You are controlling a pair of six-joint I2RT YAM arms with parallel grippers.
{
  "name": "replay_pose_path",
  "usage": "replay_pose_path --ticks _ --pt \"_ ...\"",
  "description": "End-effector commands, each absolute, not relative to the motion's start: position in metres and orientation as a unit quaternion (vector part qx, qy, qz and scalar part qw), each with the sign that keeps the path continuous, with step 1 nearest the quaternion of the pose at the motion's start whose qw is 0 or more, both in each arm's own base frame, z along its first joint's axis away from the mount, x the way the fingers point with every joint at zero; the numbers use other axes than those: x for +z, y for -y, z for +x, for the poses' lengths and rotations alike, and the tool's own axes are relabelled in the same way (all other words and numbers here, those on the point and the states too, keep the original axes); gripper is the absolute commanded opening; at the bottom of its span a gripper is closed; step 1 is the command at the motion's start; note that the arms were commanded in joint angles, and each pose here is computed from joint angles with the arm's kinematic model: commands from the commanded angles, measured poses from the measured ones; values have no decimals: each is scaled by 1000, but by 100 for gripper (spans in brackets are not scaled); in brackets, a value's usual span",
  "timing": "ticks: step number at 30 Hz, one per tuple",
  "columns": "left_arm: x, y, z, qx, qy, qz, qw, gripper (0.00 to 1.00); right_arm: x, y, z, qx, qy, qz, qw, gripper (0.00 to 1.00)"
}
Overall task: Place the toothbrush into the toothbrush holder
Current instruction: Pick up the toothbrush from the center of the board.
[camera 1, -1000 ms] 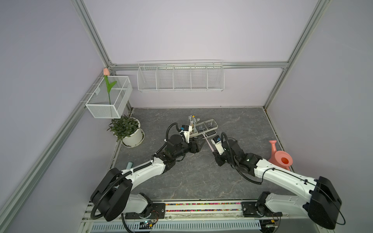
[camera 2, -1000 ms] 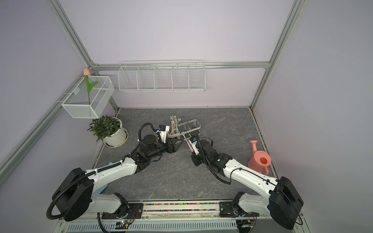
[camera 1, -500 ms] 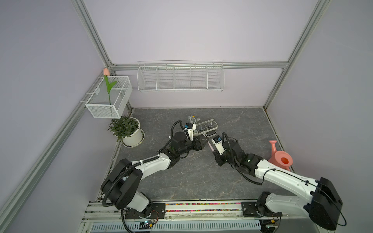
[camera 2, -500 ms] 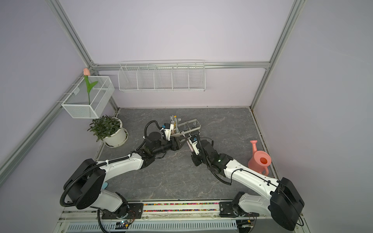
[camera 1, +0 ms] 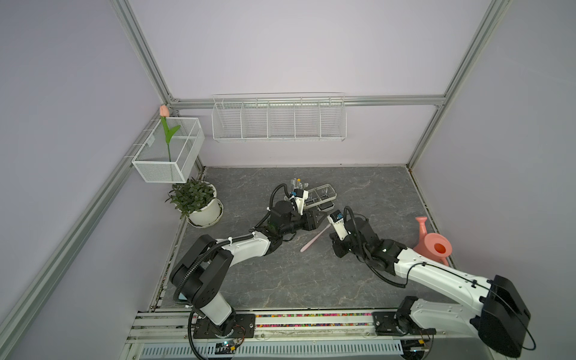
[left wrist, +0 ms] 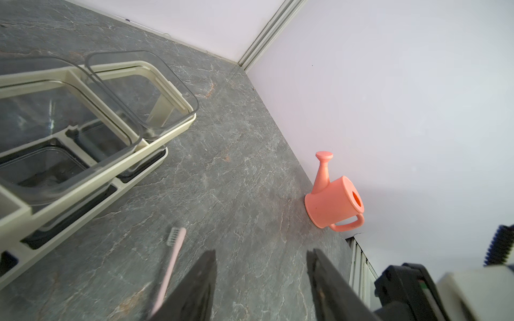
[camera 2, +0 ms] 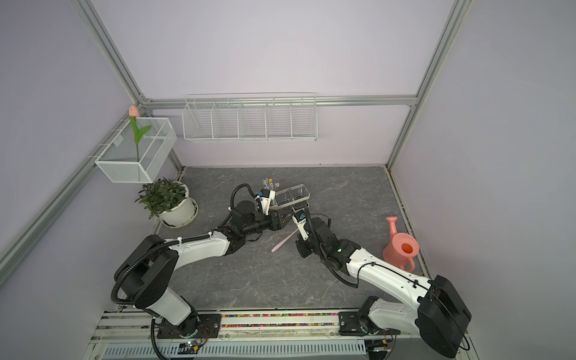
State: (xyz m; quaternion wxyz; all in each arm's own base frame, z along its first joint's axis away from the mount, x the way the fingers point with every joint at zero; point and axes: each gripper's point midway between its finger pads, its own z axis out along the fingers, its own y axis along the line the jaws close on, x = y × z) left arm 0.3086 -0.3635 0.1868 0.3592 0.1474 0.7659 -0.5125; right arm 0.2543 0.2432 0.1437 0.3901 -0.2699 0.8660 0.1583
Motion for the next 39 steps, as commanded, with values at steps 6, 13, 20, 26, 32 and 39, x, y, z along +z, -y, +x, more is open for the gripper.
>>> replay_pose_path --ticks 6,13,20,26,32,39 --pt "202 356 303 -494 -761 174 382 56 143 -231 247 159 -869 -249 397 29" --pt "168 342 286 -388 -830 256 308 59 162 -200 250 143 -886 -178 405 78" --pt "96 312 272 -254 -899 293 204 49 186 -166 250 156 -897 -111 398 80" --pt "52 302 262 -146 -920 323 169 50 193 -154 245 168 -896 -96 400 83" --pt "33 305 264 -108 -924 329 160 48 188 -157 243 182 -894 -101 397 83" --pt "17 299 267 -81 -933 318 150 45 190 -154 239 183 -891 -109 401 83"
